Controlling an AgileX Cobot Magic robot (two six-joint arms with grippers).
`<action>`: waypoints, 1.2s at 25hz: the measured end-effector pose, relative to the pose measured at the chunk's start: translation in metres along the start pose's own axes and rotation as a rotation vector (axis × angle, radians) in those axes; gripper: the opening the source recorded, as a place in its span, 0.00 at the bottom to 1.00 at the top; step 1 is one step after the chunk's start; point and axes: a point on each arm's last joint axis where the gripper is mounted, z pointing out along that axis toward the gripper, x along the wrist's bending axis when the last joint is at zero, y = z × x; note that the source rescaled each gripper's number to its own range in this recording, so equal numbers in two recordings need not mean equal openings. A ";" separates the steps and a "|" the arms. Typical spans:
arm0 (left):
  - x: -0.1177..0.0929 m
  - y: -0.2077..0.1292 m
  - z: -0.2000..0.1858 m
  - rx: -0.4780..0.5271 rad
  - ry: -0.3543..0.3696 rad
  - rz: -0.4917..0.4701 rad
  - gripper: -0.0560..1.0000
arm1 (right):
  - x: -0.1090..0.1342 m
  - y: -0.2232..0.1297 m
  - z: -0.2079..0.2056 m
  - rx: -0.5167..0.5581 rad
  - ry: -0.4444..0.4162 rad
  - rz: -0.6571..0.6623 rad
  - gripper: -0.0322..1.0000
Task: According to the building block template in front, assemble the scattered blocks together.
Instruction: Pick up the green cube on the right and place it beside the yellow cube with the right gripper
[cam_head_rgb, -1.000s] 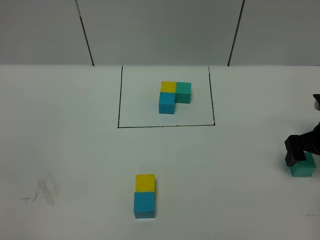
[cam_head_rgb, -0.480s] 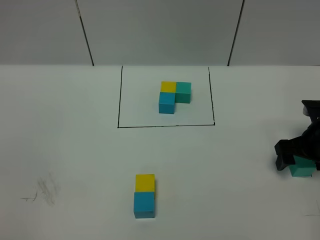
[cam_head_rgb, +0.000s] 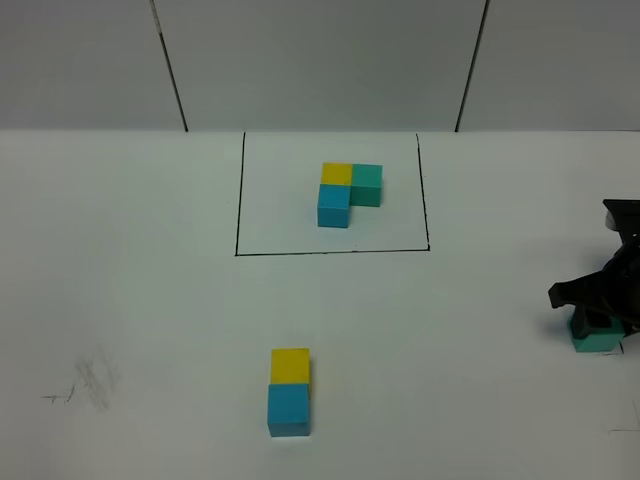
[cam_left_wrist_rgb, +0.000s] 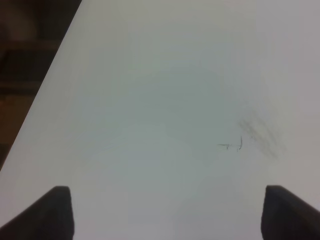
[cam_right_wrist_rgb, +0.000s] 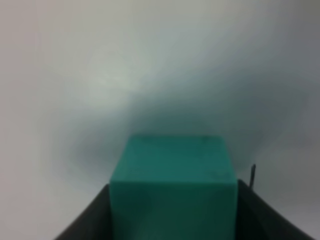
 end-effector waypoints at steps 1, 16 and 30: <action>0.000 0.000 0.000 0.000 0.000 0.000 0.69 | 0.001 0.000 -0.002 0.015 0.001 -0.010 0.25; 0.000 0.000 0.000 0.000 -0.001 -0.003 0.69 | 0.134 -0.026 -0.087 0.116 -0.251 -1.094 0.25; 0.000 0.000 0.000 0.000 -0.001 -0.002 0.69 | 0.209 -0.052 -0.074 -0.010 -0.080 -1.672 0.25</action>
